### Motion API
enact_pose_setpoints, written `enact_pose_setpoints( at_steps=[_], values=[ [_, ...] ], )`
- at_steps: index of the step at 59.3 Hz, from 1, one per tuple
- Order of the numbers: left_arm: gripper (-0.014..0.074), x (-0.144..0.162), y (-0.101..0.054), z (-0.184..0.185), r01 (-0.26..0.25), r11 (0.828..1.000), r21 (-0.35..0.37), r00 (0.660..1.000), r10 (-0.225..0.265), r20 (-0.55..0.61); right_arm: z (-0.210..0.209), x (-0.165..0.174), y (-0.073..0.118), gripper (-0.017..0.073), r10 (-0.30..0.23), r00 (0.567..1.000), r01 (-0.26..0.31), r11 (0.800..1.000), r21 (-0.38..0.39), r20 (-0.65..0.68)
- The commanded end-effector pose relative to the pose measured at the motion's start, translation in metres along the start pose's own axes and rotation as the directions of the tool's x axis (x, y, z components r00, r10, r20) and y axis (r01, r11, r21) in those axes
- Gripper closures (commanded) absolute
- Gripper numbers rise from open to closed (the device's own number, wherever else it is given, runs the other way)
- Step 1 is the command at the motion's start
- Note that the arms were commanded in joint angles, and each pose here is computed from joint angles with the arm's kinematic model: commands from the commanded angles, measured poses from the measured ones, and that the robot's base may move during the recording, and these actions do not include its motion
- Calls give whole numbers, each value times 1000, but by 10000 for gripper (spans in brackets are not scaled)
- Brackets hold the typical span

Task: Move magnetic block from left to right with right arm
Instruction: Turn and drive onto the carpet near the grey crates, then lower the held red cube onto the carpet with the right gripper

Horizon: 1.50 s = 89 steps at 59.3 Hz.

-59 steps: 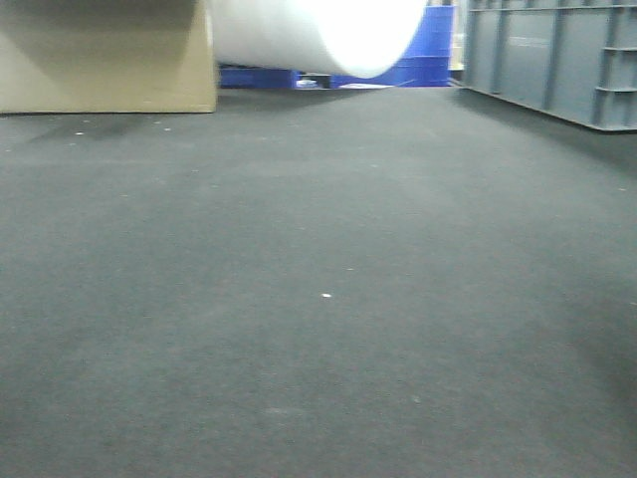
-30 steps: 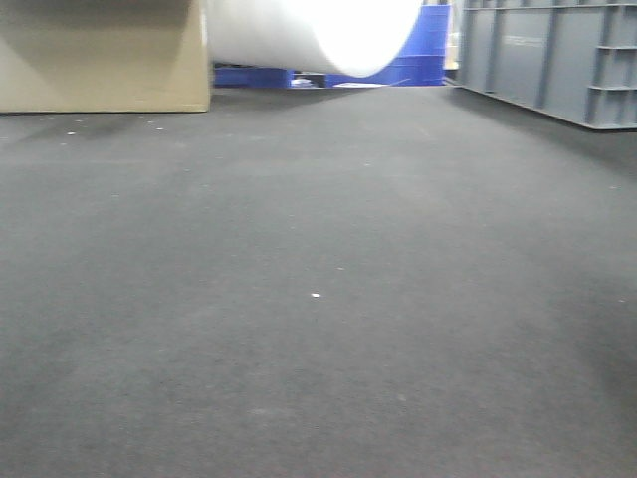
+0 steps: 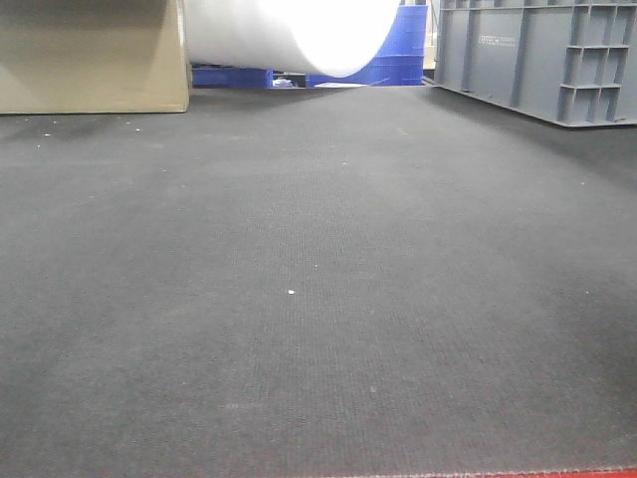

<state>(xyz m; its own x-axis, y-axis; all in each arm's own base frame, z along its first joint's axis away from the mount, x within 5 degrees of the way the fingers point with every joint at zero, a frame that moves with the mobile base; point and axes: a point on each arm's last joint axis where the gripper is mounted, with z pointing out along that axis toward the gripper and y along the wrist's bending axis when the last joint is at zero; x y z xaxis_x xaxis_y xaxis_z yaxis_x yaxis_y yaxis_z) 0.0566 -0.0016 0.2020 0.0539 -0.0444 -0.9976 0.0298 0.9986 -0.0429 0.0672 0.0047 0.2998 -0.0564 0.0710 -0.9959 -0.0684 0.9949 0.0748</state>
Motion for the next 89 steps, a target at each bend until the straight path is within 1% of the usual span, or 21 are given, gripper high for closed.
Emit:
enact_pose_setpoints(
  at_steps=[1, 18, 22, 31, 36, 42, 48, 52, 61, 65, 70, 76, 81, 83, 85, 86, 88, 89],
  values=[
    [710, -5, -1, -1, 4, 1000, 9, 996, -5, 88, -1, -16, 1, 310, -17, 994, 17, 1000, 0, 106],
    [710, -5, -1, -1, 4, 1000, 9, 996, -5, 88, -2, -18, 1, 310, -16, 992, 17, 1000, -2, 126],
    [710, -5, -1, -1, 4, 1000, 9, 996, -5, 88, -2, -19, 1, 310, -5, 991, 6, 1000, -7, 137],
    [710, -5, -1, -1, 4, 1000, 9, 996, -5, 88, -2, -23, 2, 310, -3, 984, 5, 1000, -11, 176],
    [710, -5, -1, -1, 4, 1000, 9, 996, -5, 88, 0, -29, 3, 310, 6, 983, -3, 1000, -19, 183],
    [710, -5, -1, -1, 4, 1000, 9, 996, -5, 88, 12, -40, 5, 310, 8, 993, -4, 999, -34, 121],
    [710, -5, -1, -1, 4, 1000, 9, 996, -5, 88, 32, -53, 12, 310, 8, 999, -6, 997, -77, 32],
    [710, -5, -1, -1, 4, 1000, 9, 996, -5, 88, 49, -61, 19, 310, 11, 1000, -14, 993, -118, -25],
    [710, -5, -1, -1, 4, 1000, 9, 996, -5, 88, 88, -68, 41, 310, -20, 989, -11, 979, -204, -148],
    [710, -5, -1, -1, 4, 1000, 9, 996, -5, 88, 105, -65, 53, 310, -34, 973, -22, 971, -238, -230],
    [710, -5, -1, -1, 4, 1000, 9, 996, -5, 88, 124, -58, 71, 310, -58, 936, -42, 961, -275, -348],
    [710, -5, -1, -1, 4, 1000, 9, 996, -5, 88, 138, -50, 89, 310, -48, 877, -97, 957, -274, -479],
    [710, -5, -1, -1, 4, 1000, 9, 996, -5, 88, 149, -43, 107, 310, -26, 815, -147, 957, -250, -579],
    [710, -5, -1, -1, 4, 1000, 9, 996, -5, 88, 154, -37, 113, 310, -4, 773, -170, 962, -213, -635],
    [709, -5, -1, -1, 4, 1000, 9, 996, -5, 88, 157, -36, 118, 310, 13, 747, -185, 965, -188, -665],
    [710, -5, -1, -1, 4, 1000, 9, 996, -5, 88, 159, -34, 121, 310, 28, 724, -194, 967, -165, -689],
    [710, -5, -1, -1, 4, 1000, 9, 996, -5, 88, 162, -31, 125, 310, 47, 694, -202, 970, -132, -718],
    [710, -5, -1, -1, 4, 1000, 9, 996, -5, 88, 164, -29, 127, 310, 68, 676, -213, 971, -106, -733]
  ],
)
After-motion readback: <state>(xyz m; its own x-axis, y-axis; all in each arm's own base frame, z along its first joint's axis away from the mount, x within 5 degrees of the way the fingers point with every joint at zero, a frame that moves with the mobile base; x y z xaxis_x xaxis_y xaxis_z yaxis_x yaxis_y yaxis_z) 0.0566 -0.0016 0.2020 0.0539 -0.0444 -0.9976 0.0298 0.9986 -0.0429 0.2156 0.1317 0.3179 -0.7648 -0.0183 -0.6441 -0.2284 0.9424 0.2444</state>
